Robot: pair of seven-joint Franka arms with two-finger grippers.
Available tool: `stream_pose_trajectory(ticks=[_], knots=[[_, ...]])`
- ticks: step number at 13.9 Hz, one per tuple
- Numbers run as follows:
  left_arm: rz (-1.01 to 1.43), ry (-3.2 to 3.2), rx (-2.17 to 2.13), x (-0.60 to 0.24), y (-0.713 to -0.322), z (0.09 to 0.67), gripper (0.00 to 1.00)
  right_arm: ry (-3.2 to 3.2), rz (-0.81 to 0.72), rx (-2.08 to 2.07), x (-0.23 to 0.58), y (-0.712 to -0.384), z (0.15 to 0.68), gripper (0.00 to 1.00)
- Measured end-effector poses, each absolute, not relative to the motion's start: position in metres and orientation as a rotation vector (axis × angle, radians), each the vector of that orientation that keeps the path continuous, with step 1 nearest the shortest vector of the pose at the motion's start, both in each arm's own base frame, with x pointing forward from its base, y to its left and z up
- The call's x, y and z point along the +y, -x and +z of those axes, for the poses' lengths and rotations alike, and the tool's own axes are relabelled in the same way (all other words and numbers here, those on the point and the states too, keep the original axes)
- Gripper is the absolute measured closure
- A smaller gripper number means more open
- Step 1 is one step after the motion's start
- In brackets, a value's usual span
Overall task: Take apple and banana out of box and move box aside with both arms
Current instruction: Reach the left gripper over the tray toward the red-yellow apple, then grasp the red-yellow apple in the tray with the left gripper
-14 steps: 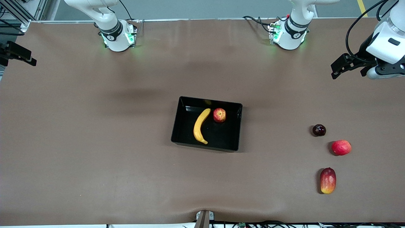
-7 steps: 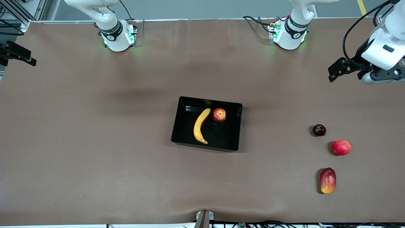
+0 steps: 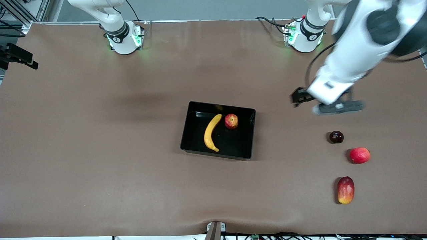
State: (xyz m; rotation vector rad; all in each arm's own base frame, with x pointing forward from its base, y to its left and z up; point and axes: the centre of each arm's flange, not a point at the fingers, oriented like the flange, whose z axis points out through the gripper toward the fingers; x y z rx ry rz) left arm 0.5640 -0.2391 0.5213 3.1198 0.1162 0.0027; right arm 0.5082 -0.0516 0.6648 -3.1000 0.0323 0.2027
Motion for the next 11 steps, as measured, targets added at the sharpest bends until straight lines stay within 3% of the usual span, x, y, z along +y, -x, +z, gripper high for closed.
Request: stream_pose_trajectory(ticks=[11], knots=[[-0.036,-3.076,0.084,-0.404,-0.551,0.328,0.00,3.099,0.203,0.047,-0.057,-0.508,0.665,0.00]])
